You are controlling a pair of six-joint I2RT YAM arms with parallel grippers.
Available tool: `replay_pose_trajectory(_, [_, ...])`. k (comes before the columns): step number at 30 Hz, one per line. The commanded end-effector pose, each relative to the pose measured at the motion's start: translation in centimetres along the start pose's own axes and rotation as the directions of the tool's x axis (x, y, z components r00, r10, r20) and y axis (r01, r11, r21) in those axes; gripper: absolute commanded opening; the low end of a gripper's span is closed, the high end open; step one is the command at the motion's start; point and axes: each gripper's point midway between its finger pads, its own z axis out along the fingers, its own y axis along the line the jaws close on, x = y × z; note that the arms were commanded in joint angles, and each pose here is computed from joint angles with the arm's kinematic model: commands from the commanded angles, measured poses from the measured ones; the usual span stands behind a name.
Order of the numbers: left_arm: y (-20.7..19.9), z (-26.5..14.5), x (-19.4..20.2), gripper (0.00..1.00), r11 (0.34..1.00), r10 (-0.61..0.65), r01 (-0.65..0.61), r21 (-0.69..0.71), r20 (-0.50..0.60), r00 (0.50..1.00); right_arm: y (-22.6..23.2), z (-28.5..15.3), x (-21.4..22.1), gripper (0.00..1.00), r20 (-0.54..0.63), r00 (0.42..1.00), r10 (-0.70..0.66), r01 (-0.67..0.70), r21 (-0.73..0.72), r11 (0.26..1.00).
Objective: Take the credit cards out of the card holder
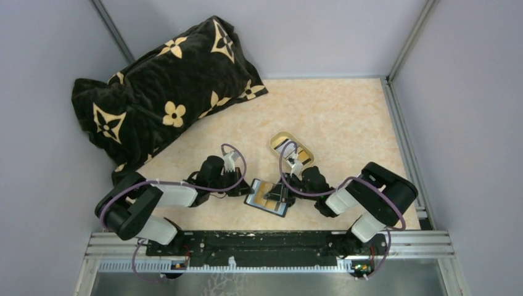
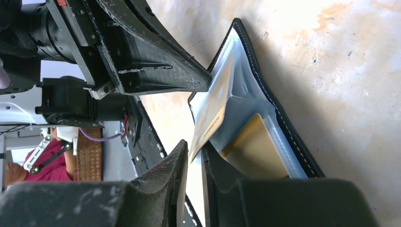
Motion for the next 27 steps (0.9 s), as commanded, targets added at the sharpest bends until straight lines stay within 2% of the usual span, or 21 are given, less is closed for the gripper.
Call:
replay_pose_trajectory(1, [0.6, 0.2, 0.3, 0.00, 1.000, -0.008, 0.007, -0.023, -0.019, 1.000, 0.5, -0.5, -1.0, 0.12, 0.039, 0.998, -0.058, 0.059, -0.006, 0.998])
replay_pose_trajectory(5, [0.6, 0.2, 0.2, 0.00, 1.000, -0.007, 0.007, -0.026, -0.018, 1.000, 0.3, -0.7, -1.1, 0.01, 0.042, 0.997, -0.060, 0.059, 0.010, 0.998])
replay_pose_trajectory(12, [0.4, 0.0, -0.5, 0.01, 1.000, 0.005, -0.005, -0.029, 0.002, 1.000, -0.6, -2.1, -1.3, 0.00, 0.026, 0.993, -0.111, 0.108, 0.110, 0.988])
replay_pose_trajectory(18, [-1.1, -0.2, -2.5, 0.29, 0.999, 0.050, -0.050, -0.008, 0.034, 0.998, -0.3, -5.1, -3.2, 0.00, 0.057, 0.979, -0.196, 0.178, 0.234, 0.956])
replay_pose_trajectory(21, [-2.4, -0.6, -3.5, 0.51, 0.997, 0.069, -0.070, 0.021, 0.056, 0.996, 1.3, -6.4, -4.5, 0.00, 0.108, 0.974, -0.199, 0.176, 0.193, 0.965])
replay_pose_trajectory(23, [-3.6, -1.0, -4.2, 0.62, 0.995, 0.082, -0.086, 0.056, 0.073, 0.994, 2.6, -7.1, -5.5, 0.00, 0.148, 0.967, -0.207, 0.182, 0.165, 0.969])
replay_pose_trajectory(27, [-7.7, -2.6, -5.8, 0.64, 0.963, 0.138, -0.166, 0.211, 0.143, 0.980, 6.2, -7.9, -7.2, 0.00, 0.218, 0.950, -0.225, 0.217, 0.062, 0.974])
